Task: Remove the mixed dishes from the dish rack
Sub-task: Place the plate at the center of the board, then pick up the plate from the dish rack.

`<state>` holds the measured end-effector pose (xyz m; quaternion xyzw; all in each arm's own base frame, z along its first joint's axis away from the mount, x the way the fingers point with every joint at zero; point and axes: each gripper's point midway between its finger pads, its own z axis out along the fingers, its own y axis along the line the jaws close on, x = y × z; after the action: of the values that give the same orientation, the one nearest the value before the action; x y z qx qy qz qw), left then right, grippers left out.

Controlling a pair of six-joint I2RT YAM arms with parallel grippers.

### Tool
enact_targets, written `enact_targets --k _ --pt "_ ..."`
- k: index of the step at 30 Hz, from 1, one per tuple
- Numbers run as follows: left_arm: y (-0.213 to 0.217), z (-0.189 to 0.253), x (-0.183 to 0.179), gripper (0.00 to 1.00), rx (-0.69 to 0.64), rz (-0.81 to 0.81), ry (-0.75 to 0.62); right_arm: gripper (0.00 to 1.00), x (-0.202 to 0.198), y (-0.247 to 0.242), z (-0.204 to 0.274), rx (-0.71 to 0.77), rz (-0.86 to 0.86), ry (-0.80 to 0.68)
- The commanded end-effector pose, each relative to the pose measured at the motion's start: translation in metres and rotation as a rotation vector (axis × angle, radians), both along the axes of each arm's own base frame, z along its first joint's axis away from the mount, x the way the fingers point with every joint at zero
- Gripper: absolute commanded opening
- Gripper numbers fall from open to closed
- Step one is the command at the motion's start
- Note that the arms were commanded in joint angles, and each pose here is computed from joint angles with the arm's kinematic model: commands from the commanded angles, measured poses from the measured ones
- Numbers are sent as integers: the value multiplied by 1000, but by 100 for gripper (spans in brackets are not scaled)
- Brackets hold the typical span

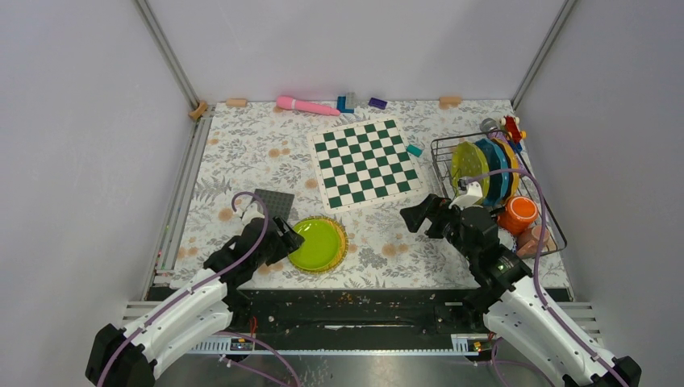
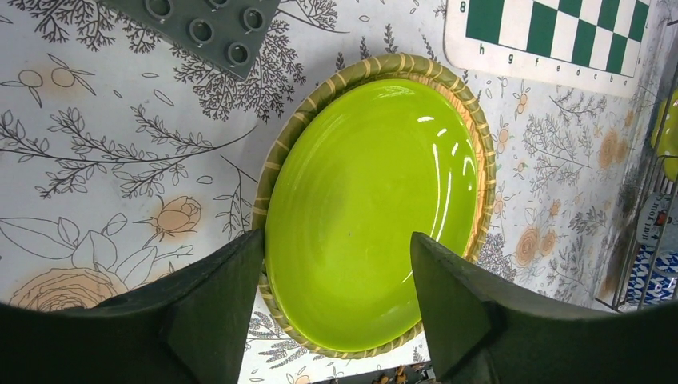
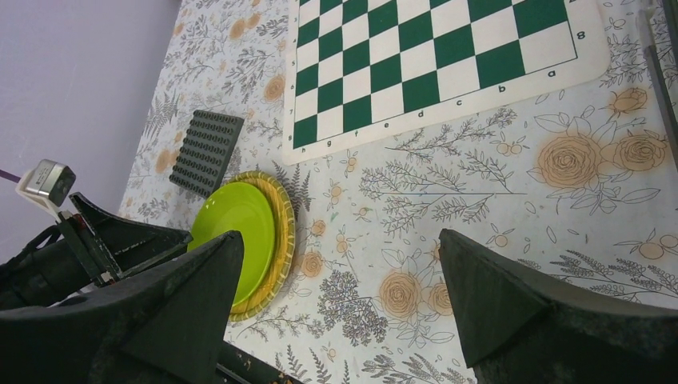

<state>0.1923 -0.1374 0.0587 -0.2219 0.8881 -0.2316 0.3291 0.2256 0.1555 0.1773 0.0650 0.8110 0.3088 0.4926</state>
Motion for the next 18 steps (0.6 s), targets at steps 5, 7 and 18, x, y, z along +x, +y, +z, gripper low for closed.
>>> enact_targets --k 5,7,18 --pt "3 9 6 83 -5 18 -48 100 7 -6 12 -30 -31 -50" --pt "4 12 6 89 -5 22 -55 100 7 -6 12 -39 -29 -53" --pt "-14 44 21 99 -53 -38 -140 100 14 -33 21 -160 -126 -96"
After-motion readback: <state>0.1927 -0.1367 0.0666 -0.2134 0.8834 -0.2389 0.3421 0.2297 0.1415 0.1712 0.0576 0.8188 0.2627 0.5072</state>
